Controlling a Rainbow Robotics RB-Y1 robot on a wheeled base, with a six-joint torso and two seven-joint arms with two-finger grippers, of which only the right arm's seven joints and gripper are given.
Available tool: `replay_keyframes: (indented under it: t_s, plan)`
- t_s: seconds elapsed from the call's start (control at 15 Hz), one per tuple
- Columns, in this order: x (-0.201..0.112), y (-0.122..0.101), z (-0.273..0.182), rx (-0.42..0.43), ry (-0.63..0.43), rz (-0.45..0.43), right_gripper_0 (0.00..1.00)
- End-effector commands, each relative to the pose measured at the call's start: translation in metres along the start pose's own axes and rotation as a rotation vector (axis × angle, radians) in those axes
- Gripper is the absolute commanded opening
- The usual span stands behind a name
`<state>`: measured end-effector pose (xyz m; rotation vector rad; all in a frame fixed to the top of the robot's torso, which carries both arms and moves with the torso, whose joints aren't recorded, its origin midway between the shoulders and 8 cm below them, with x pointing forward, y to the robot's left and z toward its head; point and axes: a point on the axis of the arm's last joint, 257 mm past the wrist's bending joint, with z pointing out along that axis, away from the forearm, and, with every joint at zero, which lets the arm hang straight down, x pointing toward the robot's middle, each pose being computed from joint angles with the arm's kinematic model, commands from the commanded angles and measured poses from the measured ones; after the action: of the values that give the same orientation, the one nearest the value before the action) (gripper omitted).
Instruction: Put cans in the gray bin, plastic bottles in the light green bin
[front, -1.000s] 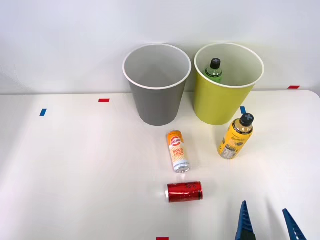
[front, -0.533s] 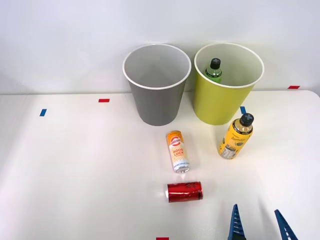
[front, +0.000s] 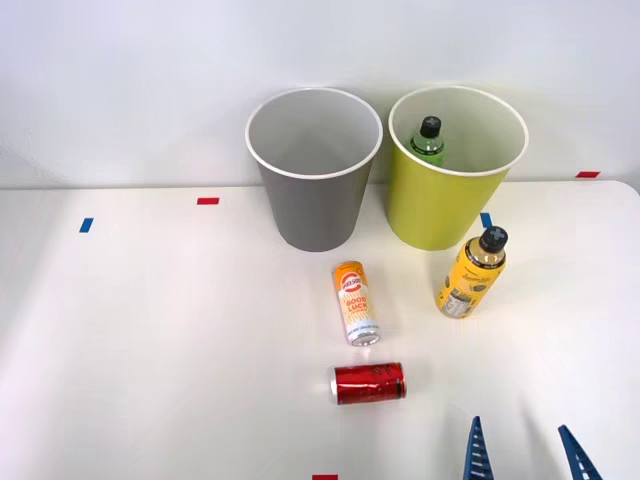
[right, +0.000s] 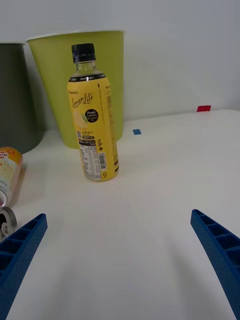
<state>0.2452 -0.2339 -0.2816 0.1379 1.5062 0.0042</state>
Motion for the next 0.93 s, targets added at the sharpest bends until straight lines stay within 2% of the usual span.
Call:
replay_keyframes:
  t_s: [0.07,0.93]
  plan:
    - [-0.0014,-0.0024,-0.0010,0.006,-0.004,-0.005,1.00]
    - [-0.0005,-0.0029,-0.0026,0.010,0.000,-0.009,1.00]
